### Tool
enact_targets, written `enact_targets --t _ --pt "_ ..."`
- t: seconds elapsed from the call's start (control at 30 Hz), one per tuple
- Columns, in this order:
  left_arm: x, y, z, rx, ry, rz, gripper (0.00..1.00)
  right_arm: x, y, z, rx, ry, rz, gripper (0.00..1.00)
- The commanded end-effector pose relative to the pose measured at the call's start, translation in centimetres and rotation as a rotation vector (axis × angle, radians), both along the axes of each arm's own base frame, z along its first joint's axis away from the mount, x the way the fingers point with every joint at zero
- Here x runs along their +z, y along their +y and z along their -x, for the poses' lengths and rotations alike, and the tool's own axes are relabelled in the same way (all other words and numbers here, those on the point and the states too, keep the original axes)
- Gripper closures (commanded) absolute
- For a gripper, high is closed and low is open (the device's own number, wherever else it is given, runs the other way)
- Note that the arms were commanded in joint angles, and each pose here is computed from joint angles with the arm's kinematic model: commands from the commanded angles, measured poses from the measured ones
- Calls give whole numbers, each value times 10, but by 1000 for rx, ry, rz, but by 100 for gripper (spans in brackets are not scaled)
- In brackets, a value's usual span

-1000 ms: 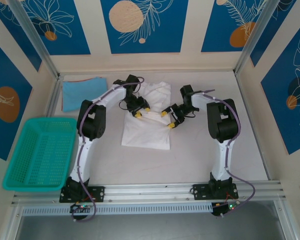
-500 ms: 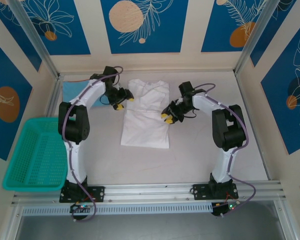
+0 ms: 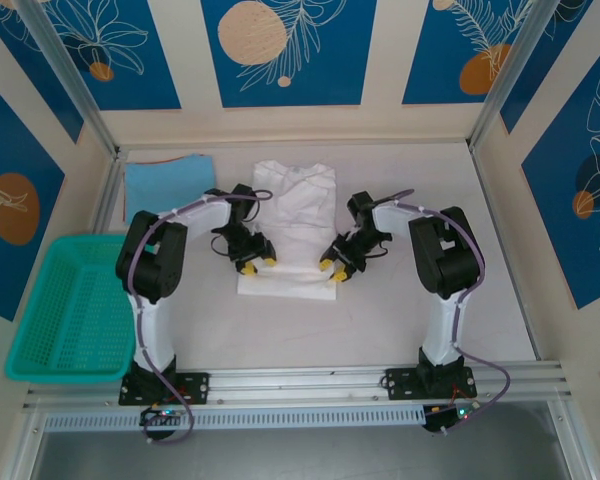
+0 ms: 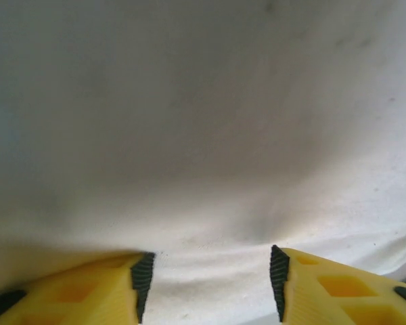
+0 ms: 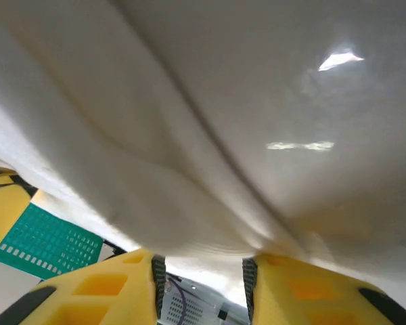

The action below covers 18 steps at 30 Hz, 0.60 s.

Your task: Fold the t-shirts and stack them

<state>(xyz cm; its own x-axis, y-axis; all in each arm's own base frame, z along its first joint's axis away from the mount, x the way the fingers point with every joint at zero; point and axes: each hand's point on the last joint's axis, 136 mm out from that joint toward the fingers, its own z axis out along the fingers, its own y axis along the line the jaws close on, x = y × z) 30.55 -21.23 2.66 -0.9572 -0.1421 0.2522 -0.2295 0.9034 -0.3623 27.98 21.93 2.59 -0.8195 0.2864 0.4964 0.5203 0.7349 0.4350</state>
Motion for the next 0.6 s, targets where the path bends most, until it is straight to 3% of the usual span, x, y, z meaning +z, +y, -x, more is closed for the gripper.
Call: enact_targets --t 0.0,0.07,0.23,0.27,0.4,0.57 --pt "-30 43 16 73 39 -167 44 -20 -19 27 -15 106 92 59" --pt "-27 44 21 83 39 -157 37 -15 -22 27 -13 78 98 54" --pt "10 44 16 93 -35 -133 3 14 -18 20 0 -56 52 41" --pt "19 45 14 97 -51 -133 0 19 -16 20 10 -84 34 39" --pt "49 57 14 140 -85 -128 0 45 3 27 82 -201 -87 35" --pt "57 86 27 193 -71 -131 2 59 30 55 194 -261 -200 35"
